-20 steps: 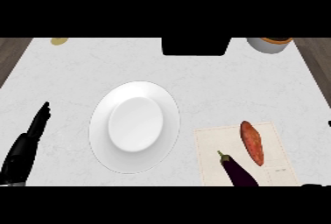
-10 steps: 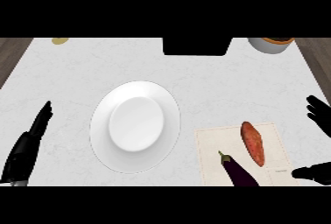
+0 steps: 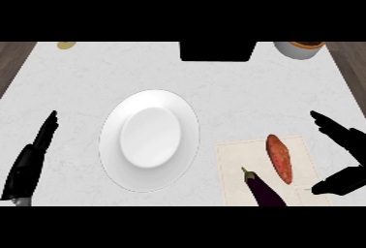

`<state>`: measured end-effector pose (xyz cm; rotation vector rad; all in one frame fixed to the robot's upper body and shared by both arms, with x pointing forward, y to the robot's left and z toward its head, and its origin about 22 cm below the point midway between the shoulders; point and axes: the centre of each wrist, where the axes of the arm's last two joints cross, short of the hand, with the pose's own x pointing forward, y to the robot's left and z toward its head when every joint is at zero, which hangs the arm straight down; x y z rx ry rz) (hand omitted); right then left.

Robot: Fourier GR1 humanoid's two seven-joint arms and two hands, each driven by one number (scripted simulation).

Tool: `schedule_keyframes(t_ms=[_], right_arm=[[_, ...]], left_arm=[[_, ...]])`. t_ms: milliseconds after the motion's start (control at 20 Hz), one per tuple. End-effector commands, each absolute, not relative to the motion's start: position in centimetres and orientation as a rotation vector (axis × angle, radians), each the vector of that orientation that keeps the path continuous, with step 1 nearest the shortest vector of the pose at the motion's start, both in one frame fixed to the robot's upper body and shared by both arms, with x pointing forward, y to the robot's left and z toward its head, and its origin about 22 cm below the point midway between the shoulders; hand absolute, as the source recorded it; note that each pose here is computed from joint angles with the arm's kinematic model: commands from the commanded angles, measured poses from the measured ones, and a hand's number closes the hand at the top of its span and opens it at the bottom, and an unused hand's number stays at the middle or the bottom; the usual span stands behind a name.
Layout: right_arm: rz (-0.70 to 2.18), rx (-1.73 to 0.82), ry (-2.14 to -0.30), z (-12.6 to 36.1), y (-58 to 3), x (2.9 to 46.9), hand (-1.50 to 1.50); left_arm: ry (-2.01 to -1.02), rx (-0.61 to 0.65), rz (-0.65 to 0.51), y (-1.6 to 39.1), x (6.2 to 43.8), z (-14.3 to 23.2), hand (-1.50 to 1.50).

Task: Pick the sweet potato from the placemat and place it in the plate

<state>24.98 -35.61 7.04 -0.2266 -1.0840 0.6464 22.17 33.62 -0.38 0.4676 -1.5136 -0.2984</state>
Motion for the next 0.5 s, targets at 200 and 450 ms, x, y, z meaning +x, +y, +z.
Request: schedule_keyframes(t_ms=[200, 450], right_arm=[[0.723, -0.176, -1.037, 3.8, -35.1, 26.6, -1.50], [0.781, -0.138, -1.017, 3.2, -34.0, 29.3, -1.50]], left_arm=[[-1.517, 0.485, -0.302, 33.2, 20.4, -0.5, 0.00], [-1.516, 0.470, -0.289, 34.7, 22.3, -1.1, 0.00]])
